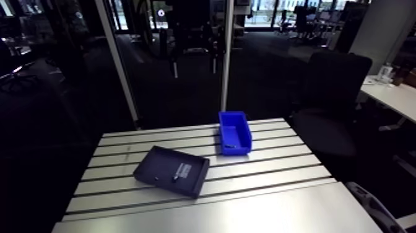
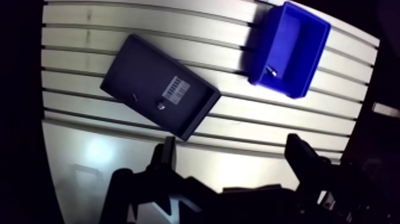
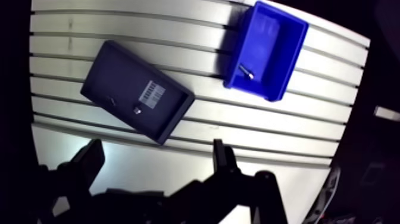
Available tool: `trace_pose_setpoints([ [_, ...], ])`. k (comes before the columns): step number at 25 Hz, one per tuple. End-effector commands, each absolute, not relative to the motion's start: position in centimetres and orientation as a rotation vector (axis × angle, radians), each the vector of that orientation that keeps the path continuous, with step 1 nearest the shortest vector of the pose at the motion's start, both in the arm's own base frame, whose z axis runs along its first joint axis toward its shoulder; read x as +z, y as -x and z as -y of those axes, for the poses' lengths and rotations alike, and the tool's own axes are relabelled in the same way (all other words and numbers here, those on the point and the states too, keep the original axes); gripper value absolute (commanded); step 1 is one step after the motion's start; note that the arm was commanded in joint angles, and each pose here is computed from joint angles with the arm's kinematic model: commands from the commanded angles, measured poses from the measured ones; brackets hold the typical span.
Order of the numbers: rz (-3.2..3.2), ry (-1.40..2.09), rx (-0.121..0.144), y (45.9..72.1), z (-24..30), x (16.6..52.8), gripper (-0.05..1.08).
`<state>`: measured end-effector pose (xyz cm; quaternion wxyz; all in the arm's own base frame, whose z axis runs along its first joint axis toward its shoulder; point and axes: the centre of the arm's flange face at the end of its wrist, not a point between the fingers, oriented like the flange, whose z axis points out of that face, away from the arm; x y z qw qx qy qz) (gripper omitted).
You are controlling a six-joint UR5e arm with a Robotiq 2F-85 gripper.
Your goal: Pick up the M10 bolt from the tray and put it into the blue bin.
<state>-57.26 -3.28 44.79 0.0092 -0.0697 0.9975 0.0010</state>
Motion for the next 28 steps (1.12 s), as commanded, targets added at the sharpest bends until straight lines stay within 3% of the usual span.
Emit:
trace_pose_setpoints([
  [1, -3.133, -0.081, -0.017, 55.97, 5.78, 46.9, 0.01],
  [28, -3.132, -0.064, -0.015, 56.1, 6.34, 47.52, 0.01],
])
